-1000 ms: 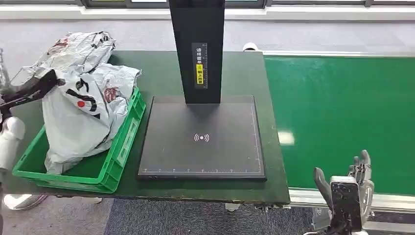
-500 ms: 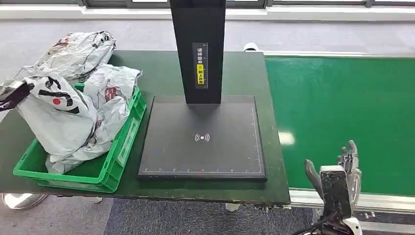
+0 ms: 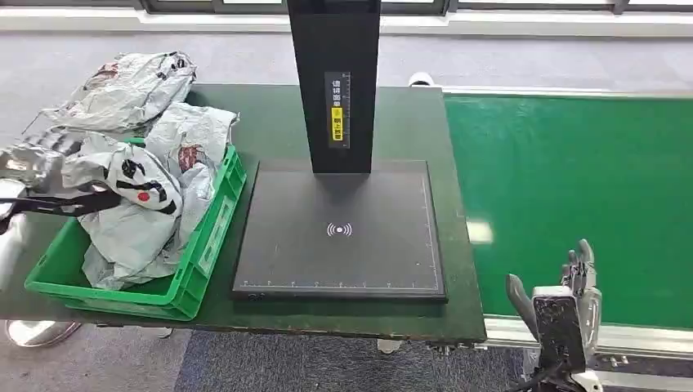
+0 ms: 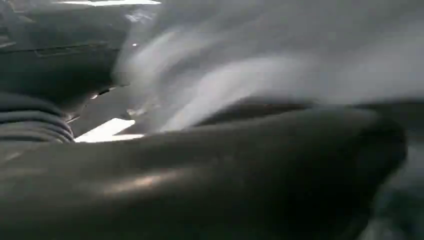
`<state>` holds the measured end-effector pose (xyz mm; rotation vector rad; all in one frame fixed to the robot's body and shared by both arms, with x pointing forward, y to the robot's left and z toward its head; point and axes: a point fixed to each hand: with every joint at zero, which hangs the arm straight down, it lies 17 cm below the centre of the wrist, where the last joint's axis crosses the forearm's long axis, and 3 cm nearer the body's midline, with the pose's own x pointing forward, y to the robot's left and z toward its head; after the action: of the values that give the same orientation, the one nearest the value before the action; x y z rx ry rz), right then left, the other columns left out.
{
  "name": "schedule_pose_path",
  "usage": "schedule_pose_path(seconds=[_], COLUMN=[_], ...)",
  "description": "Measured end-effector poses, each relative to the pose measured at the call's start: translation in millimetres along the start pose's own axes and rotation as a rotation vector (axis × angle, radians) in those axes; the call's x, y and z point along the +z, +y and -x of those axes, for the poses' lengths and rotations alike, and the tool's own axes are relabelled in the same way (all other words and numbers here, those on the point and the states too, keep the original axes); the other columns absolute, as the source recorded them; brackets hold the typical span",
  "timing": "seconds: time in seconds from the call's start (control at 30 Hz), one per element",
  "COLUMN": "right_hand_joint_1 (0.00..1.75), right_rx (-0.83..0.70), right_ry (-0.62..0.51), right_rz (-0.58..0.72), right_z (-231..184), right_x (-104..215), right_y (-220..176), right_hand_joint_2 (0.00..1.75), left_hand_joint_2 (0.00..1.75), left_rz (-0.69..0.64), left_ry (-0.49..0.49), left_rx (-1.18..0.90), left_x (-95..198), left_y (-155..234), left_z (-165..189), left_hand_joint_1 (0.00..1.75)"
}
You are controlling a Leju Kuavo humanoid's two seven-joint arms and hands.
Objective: Moved the parcel from conveyor to table for the left to box.
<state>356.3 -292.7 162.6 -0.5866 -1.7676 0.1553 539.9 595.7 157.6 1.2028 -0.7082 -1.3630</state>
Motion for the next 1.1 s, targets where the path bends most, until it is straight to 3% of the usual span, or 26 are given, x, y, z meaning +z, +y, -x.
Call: schedule_pose_path(seconds=[0.07, 0.17, 0.23, 0.33, 0.53, 0.73, 0.8, 0.83, 0.87, 0.93, 1.0, 1.1], right_hand_joint_1=[0.00, 0.00, 0.00, 0.00, 0.00, 0.00, 0.00, 0.00, 0.00, 0.00, 0.00, 0.00], right_rx=[-0.006, -0.007, -0.006, -0.001, 0.007, 0.025, 0.036, 0.037, 0.031, 0.019, -0.010, -0.094], right_ry=[0.002, 0.007, 0.004, 0.000, 0.000, -0.001, 0.000, 0.001, 0.001, 0.005, 0.010, 0.022], right_rz=[-0.009, -0.009, -0.008, -0.008, -0.007, -0.022, -0.023, -0.022, -0.020, -0.014, -0.003, -0.006], right_z=[1, 3, 3, 3, 4, 7, 5, 4, 1, -1, -2, 2], right_x=[0, -5, -8, -10, -10, -1, 4, 7, 8, 6, 5, 3], right_y=[0, -4, -6, -8, -11, -8, -8, -8, -7, -6, -5, 0], right_hand_joint_2=[1.75, 1.75, 1.75, 1.75, 1.75, 1.75, 1.75, 1.75, 1.75, 1.75, 1.75, 1.75], left_hand_joint_2=[0.00, 0.00, 0.00, 0.00, 0.00, 0.00, 0.00, 1.75, 1.75, 1.75, 1.75, 1.75], left_rz=[0.089, 0.141, 0.135, 0.101, 0.046, -0.216, -0.429, -0.565, -0.706, -0.841, -0.794, -0.596], left_ry=[-0.221, -0.457, -0.564, -0.630, -0.657, -0.331, -0.196, -0.140, -0.118, -0.201, -0.375, -0.758], left_rx=[0.162, 0.381, 0.452, 0.412, 0.316, 0.030, -0.053, -0.078, -0.058, 0.142, 0.509, 1.140], left_x=[14, 50, 73, 95, 109, 62, 52, 54, 62, 76, 84, 123], left_y=[-8, 14, 41, 66, 83, 110, 145, 169, 194, 221, 222, 196], left_z=[-42, -88, -107, -120, -126, -85, -78, -84, -97, -133, -178, -269], left_hand_joint_1=[0.00, 0.00, 0.00, 0.00, 0.00, 0.00, 0.00, 0.00, 0.00, 0.00, 0.00, 0.00])
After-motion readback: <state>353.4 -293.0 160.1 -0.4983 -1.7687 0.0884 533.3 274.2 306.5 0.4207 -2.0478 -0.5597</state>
